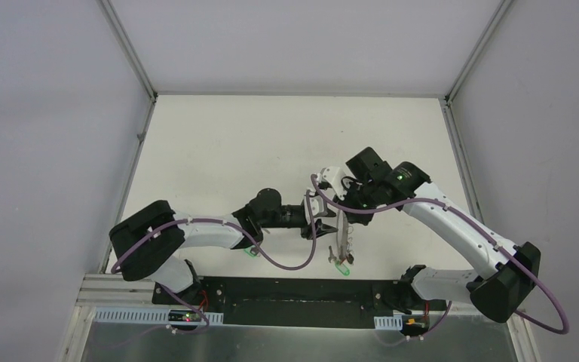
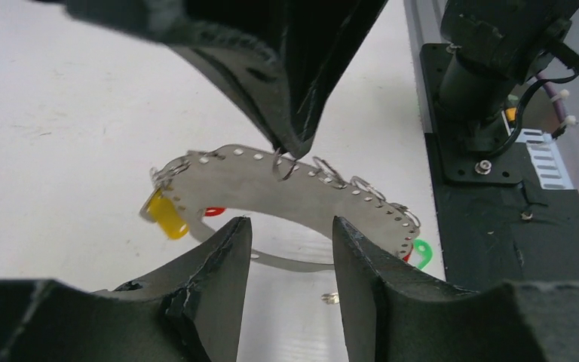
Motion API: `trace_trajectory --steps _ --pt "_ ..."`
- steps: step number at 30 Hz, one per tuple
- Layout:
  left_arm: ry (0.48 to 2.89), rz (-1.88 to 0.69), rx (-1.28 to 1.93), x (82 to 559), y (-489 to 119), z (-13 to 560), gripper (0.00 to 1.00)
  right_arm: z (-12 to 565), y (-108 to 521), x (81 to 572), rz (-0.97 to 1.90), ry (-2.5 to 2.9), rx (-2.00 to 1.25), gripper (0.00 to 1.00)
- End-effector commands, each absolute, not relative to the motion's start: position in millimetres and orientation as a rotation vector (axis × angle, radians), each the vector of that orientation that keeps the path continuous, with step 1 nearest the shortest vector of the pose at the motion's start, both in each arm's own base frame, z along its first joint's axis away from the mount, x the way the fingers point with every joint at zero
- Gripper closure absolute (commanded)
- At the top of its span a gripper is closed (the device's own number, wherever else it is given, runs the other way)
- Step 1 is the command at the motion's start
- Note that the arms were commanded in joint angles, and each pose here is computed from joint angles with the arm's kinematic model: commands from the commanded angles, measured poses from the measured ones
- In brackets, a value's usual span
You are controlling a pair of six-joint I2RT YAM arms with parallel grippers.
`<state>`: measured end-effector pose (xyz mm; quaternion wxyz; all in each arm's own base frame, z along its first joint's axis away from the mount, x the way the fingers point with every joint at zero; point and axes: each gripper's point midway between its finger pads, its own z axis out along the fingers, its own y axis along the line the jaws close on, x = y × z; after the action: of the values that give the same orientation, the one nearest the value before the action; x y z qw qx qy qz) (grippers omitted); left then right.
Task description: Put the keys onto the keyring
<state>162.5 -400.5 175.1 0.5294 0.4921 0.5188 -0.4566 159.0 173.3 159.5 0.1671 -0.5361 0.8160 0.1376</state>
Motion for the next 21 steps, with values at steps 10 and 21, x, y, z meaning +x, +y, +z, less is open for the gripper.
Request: trace_trajectory --steps 10,21 --pt "1.313 -1.051 1.017 146 -443 186 0.44 173 188 174 0.405 2.289 -1.405 1.0" --pt "1.606 -0.796 0.724 172 -454 175 0.37 177 192 174 0.422 2.32 -1.357 1.0"
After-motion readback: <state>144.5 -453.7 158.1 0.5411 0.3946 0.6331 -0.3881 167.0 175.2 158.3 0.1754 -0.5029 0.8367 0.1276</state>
